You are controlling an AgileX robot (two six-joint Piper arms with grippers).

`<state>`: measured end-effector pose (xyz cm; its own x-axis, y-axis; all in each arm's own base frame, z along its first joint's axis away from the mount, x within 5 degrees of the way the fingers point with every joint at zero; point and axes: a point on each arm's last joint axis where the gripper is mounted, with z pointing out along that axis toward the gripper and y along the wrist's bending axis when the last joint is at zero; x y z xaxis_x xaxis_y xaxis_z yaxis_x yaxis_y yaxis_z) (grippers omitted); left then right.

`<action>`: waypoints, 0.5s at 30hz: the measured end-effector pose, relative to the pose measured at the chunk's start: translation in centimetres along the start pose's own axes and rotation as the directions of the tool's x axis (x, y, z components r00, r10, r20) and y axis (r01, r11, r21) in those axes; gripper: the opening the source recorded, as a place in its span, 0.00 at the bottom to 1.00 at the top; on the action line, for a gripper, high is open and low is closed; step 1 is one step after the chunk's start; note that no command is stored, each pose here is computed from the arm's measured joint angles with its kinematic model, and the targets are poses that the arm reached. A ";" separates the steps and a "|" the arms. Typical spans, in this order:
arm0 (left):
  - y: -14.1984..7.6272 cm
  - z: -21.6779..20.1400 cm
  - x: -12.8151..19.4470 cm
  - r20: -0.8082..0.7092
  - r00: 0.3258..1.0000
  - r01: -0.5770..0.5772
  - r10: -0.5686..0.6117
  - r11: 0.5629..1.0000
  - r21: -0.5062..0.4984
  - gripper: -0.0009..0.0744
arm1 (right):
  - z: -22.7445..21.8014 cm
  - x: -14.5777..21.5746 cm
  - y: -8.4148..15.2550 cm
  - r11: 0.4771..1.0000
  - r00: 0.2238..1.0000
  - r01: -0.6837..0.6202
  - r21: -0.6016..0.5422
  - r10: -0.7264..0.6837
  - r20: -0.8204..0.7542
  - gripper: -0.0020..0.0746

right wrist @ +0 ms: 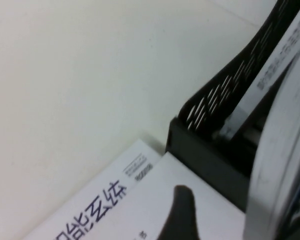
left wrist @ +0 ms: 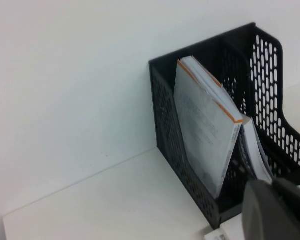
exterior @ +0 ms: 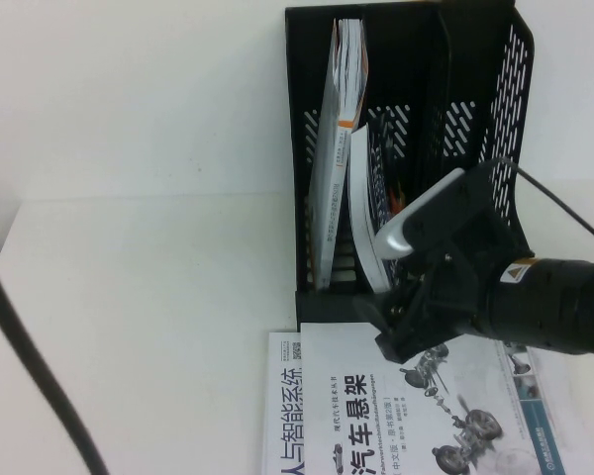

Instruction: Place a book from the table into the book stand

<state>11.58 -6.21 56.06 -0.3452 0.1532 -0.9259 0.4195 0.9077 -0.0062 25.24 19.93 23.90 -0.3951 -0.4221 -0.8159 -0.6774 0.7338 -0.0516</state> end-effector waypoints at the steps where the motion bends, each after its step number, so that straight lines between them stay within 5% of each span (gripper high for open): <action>1: 0.0 0.2 0.2 -0.008 1.000 -0.001 0.001 1.000 0.000 0.01 | 0.3 0.2 0.1 1.000 1.000 0.000 -0.008 0.000 -0.015 0.76; 15: -0.2 2.3 1.5 -0.082 0.997 -0.017 0.016 1.000 -0.008 0.01 | 4.0 2.4 -0.3 0.998 0.998 -0.003 0.059 0.007 -0.069 0.73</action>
<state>12.93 -7.09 53.81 -0.4057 0.1994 -0.8920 0.4189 0.9080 0.0124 26.95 20.85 19.60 -0.4416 -0.4530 -0.7744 -0.6384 0.7651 -0.0835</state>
